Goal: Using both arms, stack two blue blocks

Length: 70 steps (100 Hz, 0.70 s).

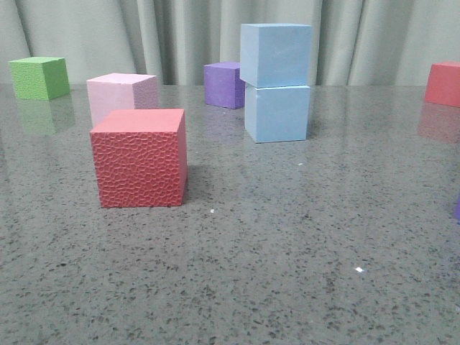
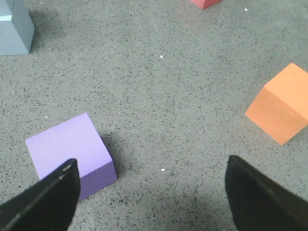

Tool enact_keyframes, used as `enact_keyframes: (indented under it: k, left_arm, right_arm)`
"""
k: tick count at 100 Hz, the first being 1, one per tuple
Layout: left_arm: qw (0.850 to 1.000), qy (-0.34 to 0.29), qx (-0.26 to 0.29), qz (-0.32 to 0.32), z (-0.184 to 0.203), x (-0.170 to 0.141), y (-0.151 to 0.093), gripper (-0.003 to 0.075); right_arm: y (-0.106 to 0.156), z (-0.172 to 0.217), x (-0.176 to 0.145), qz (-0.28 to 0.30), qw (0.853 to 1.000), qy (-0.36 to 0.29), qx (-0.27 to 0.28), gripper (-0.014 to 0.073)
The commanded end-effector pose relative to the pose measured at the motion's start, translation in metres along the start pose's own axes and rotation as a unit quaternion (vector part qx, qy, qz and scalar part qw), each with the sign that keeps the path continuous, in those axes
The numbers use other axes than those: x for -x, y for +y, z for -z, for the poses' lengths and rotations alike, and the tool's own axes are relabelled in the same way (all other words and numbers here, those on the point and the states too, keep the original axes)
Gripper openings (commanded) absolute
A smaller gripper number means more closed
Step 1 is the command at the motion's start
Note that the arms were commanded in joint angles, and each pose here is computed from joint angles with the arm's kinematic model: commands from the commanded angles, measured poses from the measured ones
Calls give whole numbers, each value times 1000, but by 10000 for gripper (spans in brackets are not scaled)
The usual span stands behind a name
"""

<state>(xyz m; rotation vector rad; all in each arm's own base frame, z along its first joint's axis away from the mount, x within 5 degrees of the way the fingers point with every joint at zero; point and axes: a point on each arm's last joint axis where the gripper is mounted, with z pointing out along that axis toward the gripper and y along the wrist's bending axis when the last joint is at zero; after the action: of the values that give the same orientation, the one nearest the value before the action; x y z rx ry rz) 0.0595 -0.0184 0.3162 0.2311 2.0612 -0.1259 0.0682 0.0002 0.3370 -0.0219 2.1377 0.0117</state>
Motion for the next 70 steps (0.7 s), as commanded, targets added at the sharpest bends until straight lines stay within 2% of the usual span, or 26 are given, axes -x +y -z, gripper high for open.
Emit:
enact_keyframes:
  k: [1,27,36,45,52,59,70]
  left_arm:
    - [999,-47,2,16,2,12,1,639]
    - [998,-54,5,17,3,14,1,639]
    - [998,-54,5,17,3,14,1,639]
    - [998,-54,5,17,3,14,1,632]
    - [998,-54,5,17,3,14,1,592]
    - [998,-54,5,17,3,14,1,512]
    - [998,-54,5,17,3,14,1,324]
  right_arm:
    - [0,8,9,4,998,-68,2,610]
    - [0,8,7,4,997,-81,4,605]
    - [0,8,7,4,997,-81,4,553]
    - [0,8,7,4,997,-81,4,432]
    - [0,8,7,4,997,-80,4,307]
    - [0,8,6,4,997,-79,4,176]
    - [0,8,6,4,997,-79,4,-13]
